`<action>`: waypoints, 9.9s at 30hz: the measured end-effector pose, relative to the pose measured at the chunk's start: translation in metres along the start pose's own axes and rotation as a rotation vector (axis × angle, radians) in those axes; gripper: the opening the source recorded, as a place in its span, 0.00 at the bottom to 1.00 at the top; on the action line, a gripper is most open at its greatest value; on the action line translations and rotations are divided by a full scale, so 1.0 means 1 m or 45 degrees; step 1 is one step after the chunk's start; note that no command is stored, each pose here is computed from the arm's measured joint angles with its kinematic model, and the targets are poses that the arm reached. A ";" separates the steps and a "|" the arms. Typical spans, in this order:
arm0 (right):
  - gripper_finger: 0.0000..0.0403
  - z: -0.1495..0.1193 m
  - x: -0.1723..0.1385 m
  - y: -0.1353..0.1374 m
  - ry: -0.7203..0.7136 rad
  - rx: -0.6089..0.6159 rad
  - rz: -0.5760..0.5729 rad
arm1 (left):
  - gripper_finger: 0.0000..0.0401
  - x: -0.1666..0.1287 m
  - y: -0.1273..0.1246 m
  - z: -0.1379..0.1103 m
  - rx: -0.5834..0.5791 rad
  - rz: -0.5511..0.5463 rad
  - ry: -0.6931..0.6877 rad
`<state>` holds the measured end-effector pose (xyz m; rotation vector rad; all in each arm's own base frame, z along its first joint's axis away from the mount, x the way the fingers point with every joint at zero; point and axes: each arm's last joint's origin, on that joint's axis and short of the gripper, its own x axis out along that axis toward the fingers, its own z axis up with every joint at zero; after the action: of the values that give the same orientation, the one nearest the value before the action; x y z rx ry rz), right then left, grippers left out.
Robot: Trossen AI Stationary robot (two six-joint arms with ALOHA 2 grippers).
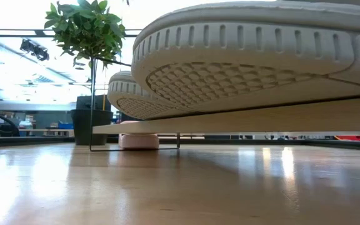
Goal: Pick and place slides into the shelf
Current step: Put the bottom pink slide on the shelf
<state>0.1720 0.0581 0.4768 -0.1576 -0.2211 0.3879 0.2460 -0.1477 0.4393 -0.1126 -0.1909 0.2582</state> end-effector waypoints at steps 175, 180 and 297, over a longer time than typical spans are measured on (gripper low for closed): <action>0.14 -0.207 0.204 -0.099 1.446 1.164 -1.228 | 0.04 -0.133 0.151 -0.015 0.150 -0.001 1.457; 0.14 -0.207 0.203 -0.100 1.455 1.161 -1.232 | 0.01 -0.133 0.151 -0.015 0.150 0.000 1.458; 0.14 -0.157 0.196 -0.051 1.383 0.698 -1.286 | 0.28 -0.085 0.115 -0.008 0.803 -0.411 0.948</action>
<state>0.4048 0.0707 0.3714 0.2964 0.8642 -0.6702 0.1387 -0.0601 0.4015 0.4453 0.6113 -0.0646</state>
